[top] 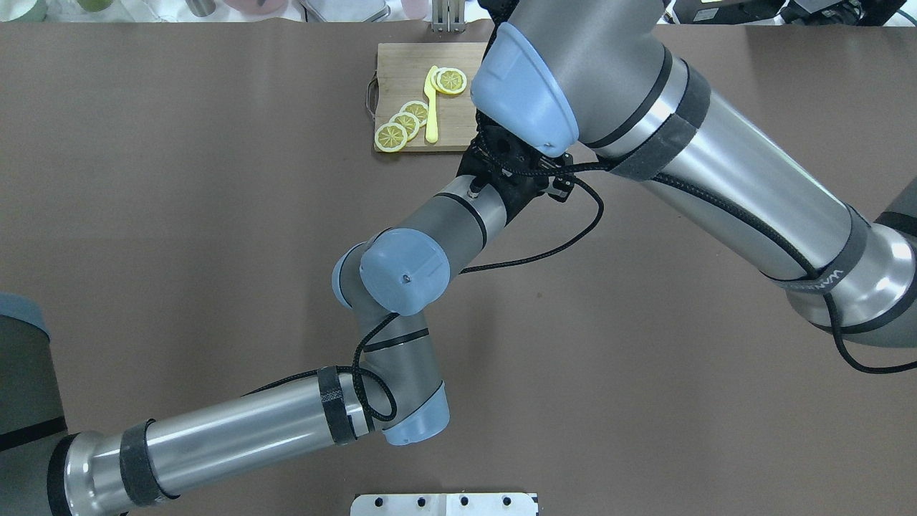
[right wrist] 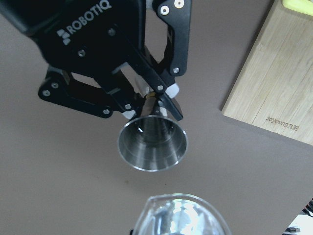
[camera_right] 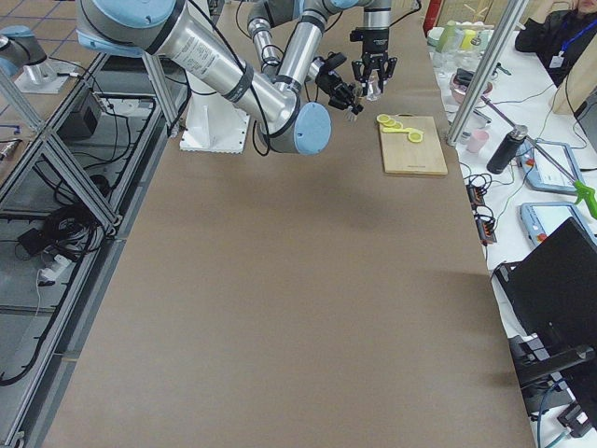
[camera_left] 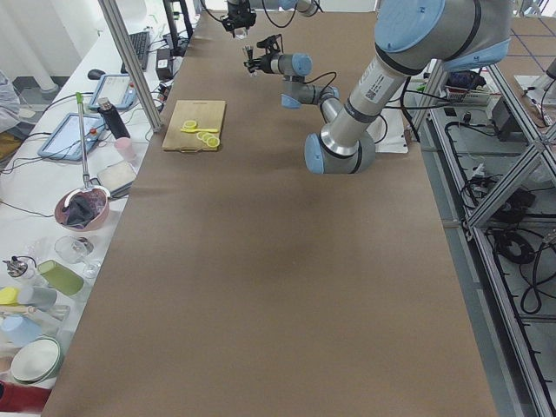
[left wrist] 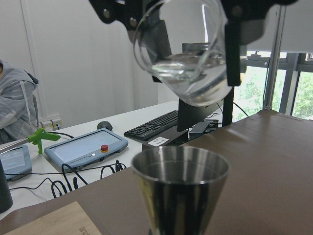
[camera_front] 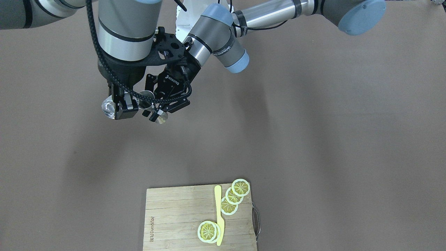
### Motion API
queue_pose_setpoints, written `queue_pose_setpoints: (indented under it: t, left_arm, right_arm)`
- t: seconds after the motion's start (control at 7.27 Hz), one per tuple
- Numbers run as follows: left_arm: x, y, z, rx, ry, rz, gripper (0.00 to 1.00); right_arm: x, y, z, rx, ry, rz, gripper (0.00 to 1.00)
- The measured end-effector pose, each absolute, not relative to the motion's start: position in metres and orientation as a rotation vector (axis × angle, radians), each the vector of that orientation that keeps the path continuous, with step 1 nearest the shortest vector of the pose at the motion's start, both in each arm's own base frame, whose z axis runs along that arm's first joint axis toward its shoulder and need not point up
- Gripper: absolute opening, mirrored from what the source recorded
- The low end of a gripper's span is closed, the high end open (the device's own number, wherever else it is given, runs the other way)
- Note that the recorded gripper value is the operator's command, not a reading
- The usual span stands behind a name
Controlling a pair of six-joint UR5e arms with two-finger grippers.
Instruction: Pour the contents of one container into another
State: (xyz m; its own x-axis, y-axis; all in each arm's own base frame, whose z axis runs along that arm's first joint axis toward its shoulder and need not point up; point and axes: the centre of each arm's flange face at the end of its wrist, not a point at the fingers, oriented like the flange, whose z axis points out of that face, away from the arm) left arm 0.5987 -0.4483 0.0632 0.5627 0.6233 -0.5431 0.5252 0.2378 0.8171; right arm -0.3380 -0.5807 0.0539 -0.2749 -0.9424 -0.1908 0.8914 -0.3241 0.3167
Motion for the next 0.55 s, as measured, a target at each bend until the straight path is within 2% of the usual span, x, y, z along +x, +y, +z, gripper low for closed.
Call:
queue_pose_setpoints:
  t: [0.55]
  left_arm:
    - [0.598,-0.448,0.065,1.407,1.065,0.089,0.0]
  right_arm:
    - [-0.355,-0.577,0.047,0.331,-0.13,-1.89,0.0]
